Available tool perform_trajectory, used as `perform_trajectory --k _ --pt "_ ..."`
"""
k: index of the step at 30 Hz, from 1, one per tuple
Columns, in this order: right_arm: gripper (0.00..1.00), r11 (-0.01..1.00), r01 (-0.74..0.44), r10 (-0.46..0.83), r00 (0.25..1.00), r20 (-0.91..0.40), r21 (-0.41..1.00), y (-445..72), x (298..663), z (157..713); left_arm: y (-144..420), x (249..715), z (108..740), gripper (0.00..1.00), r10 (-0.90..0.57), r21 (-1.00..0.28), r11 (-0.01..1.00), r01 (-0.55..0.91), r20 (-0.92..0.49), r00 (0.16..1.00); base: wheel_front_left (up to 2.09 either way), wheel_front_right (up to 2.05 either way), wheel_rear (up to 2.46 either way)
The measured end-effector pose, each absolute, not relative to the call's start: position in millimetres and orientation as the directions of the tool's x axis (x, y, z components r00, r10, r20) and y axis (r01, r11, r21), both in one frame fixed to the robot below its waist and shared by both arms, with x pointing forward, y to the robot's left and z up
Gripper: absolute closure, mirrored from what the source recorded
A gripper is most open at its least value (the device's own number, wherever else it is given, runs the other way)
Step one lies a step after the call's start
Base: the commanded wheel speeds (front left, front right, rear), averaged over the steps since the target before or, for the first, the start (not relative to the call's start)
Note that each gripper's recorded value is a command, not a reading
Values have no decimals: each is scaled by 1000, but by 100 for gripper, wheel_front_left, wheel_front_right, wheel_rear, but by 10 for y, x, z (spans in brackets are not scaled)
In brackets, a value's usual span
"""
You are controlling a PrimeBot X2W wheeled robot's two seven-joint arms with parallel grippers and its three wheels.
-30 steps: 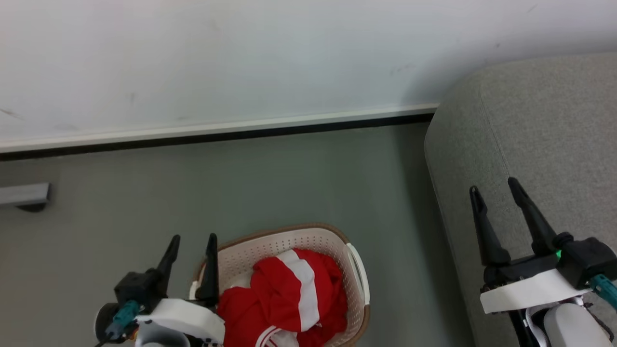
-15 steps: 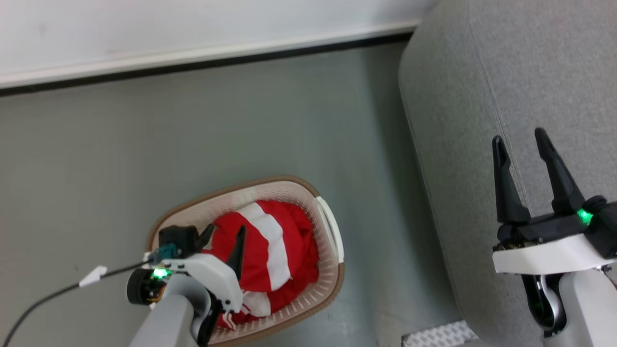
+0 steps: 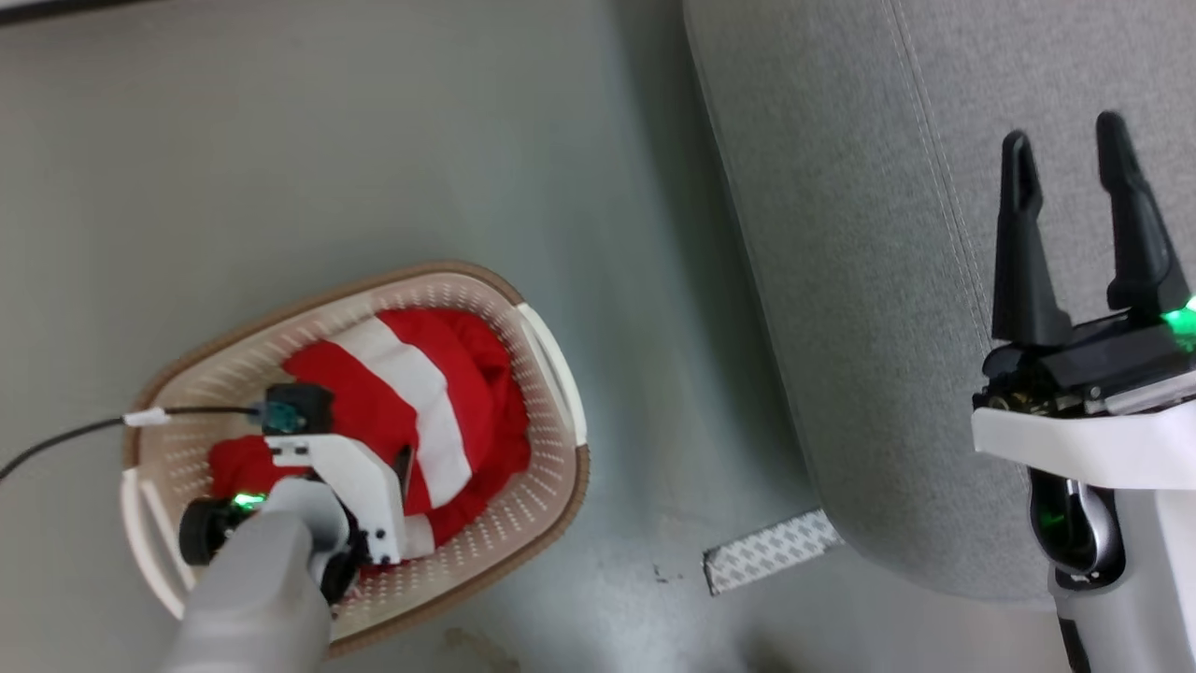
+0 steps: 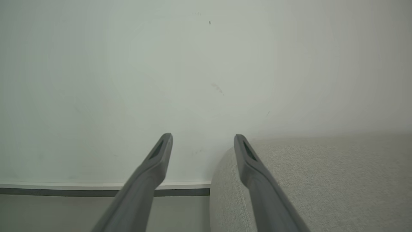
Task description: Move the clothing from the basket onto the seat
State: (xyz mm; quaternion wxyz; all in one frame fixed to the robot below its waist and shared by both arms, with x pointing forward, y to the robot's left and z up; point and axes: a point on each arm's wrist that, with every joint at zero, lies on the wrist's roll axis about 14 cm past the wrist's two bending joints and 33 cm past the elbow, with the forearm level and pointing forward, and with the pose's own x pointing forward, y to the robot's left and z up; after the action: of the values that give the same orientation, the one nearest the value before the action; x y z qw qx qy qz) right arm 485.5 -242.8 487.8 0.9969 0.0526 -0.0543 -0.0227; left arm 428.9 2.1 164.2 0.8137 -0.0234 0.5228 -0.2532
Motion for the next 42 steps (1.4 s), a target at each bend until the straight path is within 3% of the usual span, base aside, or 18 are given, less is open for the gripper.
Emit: perform_trajectory --k 6,16,17,19,22,33,42 --pt "0 993 78 -86 992 89 90 -2542 4894 4764 -19 4289 1261 0 -409 -310 873 377 -886 219 0 0 0" --pt "0 992 108 -109 994 26 59 -2631 4949 4459 -231 4210 835 0 -380 -308 824 475 -923 61 0 0 0" --pt "0 992 109 -110 994 19 58 -2631 4949 4428 -234 4200 815 20 -373 -304 822 482 -927 50 0 0 0" --pt "0 992 110 -110 994 11 59 -2629 4952 4387 -223 4196 789 100 -359 -294 824 484 -932 45 0 0 0" --pt "0 992 111 -112 994 7 61 -2633 4959 4364 -206 4212 777 100 -349 -282 822 494 -936 47 0 0 0" --pt "0 993 98 -103 991 83 59 -2617 4928 4744 -310 4401 1156 100 -425 -291 816 499 -887 178 0 0 0" --pt "0 994 84 -93 984 152 70 -2565 4660 5168 -392 4453 1937 100 -512 -302 810 503 -782 355 0 0 0"
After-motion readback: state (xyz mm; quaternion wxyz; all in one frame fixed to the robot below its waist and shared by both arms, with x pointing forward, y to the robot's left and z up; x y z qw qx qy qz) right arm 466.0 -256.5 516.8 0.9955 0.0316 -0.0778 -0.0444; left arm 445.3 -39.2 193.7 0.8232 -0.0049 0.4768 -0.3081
